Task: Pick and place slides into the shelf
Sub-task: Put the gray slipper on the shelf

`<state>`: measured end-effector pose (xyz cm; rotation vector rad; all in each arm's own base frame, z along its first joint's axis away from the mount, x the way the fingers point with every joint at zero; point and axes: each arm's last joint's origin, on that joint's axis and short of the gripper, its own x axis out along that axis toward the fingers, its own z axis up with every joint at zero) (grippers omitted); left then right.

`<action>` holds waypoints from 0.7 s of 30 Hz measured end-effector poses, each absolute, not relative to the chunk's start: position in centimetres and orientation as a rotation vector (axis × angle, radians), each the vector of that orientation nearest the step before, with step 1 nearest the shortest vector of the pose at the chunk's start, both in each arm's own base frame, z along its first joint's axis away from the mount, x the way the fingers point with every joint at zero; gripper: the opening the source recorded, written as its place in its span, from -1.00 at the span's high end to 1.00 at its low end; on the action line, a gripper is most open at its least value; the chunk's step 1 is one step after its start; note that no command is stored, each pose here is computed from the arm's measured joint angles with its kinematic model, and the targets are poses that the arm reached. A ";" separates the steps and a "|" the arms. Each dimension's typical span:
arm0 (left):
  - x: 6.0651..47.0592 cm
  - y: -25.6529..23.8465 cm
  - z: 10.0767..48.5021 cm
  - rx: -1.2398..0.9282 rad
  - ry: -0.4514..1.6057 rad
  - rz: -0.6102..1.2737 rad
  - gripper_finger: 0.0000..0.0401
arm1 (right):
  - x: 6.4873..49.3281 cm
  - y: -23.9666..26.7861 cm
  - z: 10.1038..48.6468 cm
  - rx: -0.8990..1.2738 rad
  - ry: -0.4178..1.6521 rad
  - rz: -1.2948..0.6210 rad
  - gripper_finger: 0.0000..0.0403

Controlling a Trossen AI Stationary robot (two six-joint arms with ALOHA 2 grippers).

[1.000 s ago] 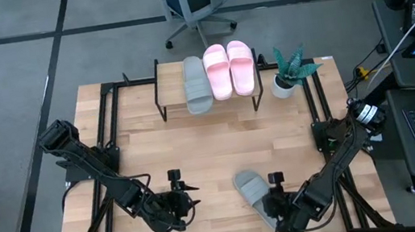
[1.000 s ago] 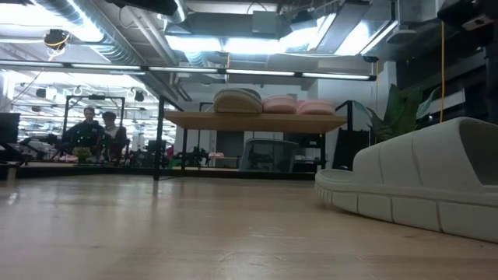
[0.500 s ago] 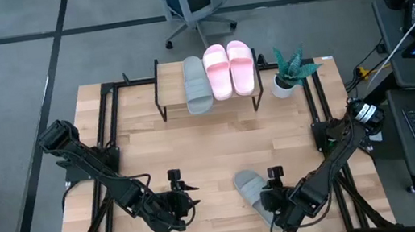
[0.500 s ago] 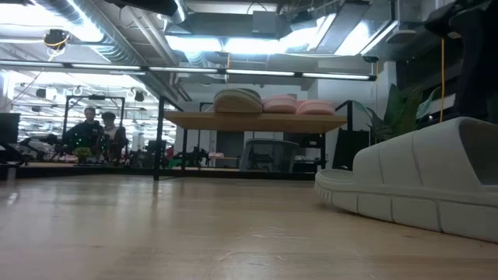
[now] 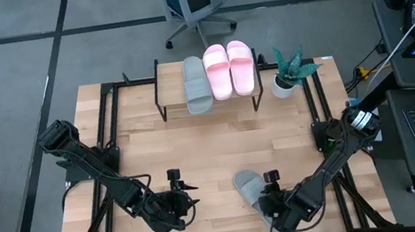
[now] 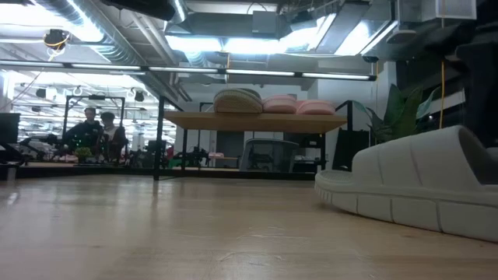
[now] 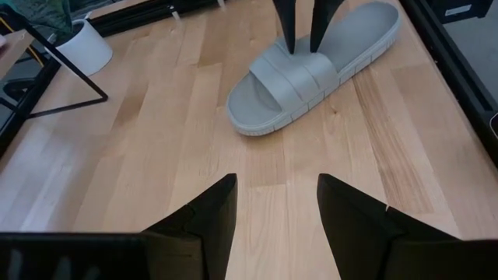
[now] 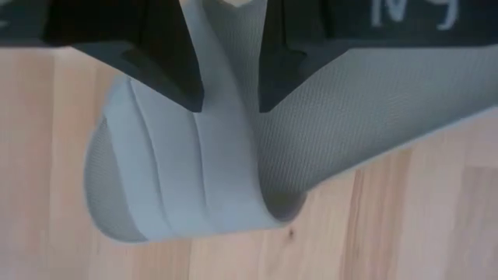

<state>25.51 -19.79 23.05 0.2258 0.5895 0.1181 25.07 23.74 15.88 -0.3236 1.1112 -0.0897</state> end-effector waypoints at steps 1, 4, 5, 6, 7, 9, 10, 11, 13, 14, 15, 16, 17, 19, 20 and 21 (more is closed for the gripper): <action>25.5 -19.8 23.0 0.226 0.590 0.118 0.15 | 25.1 23.7 15.7 -0.325 1.113 -0.094 0.36; 25.5 -19.8 23.0 0.227 0.590 0.118 0.15 | 25.4 23.5 15.6 -0.316 1.119 -0.108 0.36; 25.5 -19.8 23.0 0.227 0.590 0.118 0.15 | 25.5 23.4 15.6 -0.310 1.120 -0.116 0.36; 25.5 -19.8 23.0 0.227 0.590 0.118 0.15 | 25.6 23.2 15.6 -0.301 1.120 -0.126 0.36; 25.5 -19.8 23.0 0.227 0.590 0.118 0.15 | 25.6 23.1 15.6 -0.298 1.121 -0.132 0.36; 25.5 -19.8 23.0 0.227 0.590 0.118 0.15 | 25.7 23.2 15.8 -0.299 1.123 -0.135 0.36; 25.5 -19.8 23.0 0.227 0.590 0.118 0.15 | 25.7 23.2 15.9 -0.297 1.122 -0.135 0.36; 25.5 -19.8 23.0 0.227 0.590 0.118 0.15 | 25.8 23.3 16.1 -0.296 1.119 -0.134 0.36; 25.5 -19.8 23.0 0.227 0.590 0.118 0.15 | 26.0 23.5 16.6 -0.293 1.117 -0.132 0.36; 25.5 -19.8 23.0 0.227 0.590 0.118 0.15 | 26.1 23.7 17.0 -0.295 1.117 -0.132 0.36; 25.5 -19.8 23.0 0.227 0.590 0.118 0.15 | 26.2 23.8 17.4 -0.293 1.114 -0.132 0.36; 25.5 -19.8 23.0 0.227 0.590 0.118 0.15 | 26.3 23.9 17.7 -0.289 1.110 -0.130 0.36; 25.5 -19.8 23.0 0.227 0.590 0.118 0.15 | 26.4 24.0 18.0 -0.287 1.109 -0.130 0.36; 25.5 -19.8 23.0 0.227 0.590 0.118 0.15 | 26.5 24.1 18.3 -0.287 1.108 -0.129 0.36; 25.5 -19.8 23.0 0.227 0.590 0.118 0.15 | 26.6 24.2 18.4 -0.282 1.103 -0.127 0.36; 25.5 -19.8 23.0 0.226 0.590 0.118 0.15 | 26.6 24.2 18.5 -0.278 1.101 -0.127 0.36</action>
